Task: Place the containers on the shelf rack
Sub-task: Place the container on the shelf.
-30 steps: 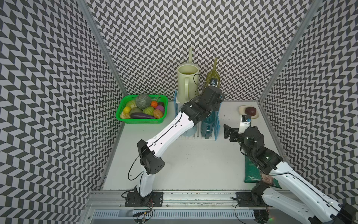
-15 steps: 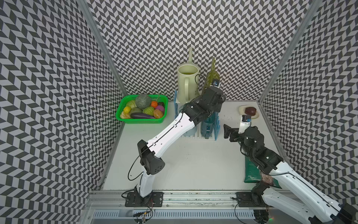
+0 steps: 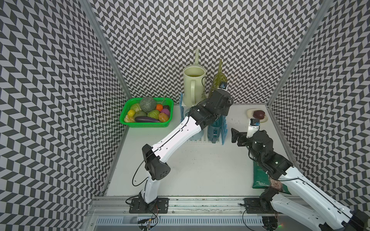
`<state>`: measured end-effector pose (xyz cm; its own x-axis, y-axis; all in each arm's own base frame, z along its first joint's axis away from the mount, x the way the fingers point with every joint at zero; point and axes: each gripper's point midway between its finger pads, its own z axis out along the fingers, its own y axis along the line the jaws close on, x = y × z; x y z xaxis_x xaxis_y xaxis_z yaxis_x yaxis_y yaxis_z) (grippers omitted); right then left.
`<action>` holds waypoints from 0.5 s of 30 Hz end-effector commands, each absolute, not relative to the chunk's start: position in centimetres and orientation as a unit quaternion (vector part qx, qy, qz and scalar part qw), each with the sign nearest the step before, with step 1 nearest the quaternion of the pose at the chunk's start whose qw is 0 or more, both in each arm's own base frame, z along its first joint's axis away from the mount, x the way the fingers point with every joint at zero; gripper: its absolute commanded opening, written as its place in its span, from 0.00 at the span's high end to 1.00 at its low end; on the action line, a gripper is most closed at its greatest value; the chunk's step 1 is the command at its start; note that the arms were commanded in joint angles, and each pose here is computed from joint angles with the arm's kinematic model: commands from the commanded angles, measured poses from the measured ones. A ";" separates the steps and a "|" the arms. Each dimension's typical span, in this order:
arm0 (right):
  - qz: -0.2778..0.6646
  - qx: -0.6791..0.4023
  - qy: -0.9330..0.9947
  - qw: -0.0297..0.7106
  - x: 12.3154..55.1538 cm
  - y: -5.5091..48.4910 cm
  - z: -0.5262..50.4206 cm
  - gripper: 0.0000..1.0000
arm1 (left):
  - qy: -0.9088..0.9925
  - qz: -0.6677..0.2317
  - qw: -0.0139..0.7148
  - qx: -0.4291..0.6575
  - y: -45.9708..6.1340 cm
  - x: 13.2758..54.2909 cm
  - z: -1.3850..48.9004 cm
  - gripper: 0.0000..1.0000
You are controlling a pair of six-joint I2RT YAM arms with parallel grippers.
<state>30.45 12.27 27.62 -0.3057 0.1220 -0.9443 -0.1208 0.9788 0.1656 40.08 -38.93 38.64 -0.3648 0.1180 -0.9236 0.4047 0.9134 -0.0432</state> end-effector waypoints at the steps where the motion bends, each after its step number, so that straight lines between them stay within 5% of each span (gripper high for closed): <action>1: 0.116 0.013 0.786 0.607 30.3 12.0 29.1 0.00 | 0.810 -0.133 0.549 0.159 -39.0 40.1 39.2 0.45; 15: 0.117 0.014 0.785 0.609 30.2 11.9 29.4 0.00 | 0.809 -0.131 0.550 0.161 -37.3 38.8 40.1 0.36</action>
<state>30.30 12.16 27.83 -0.3007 0.1252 -0.9455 -0.1210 0.9783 0.1681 39.90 -38.62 36.60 -0.3901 0.1594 -0.9069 0.4038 0.9147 -0.0129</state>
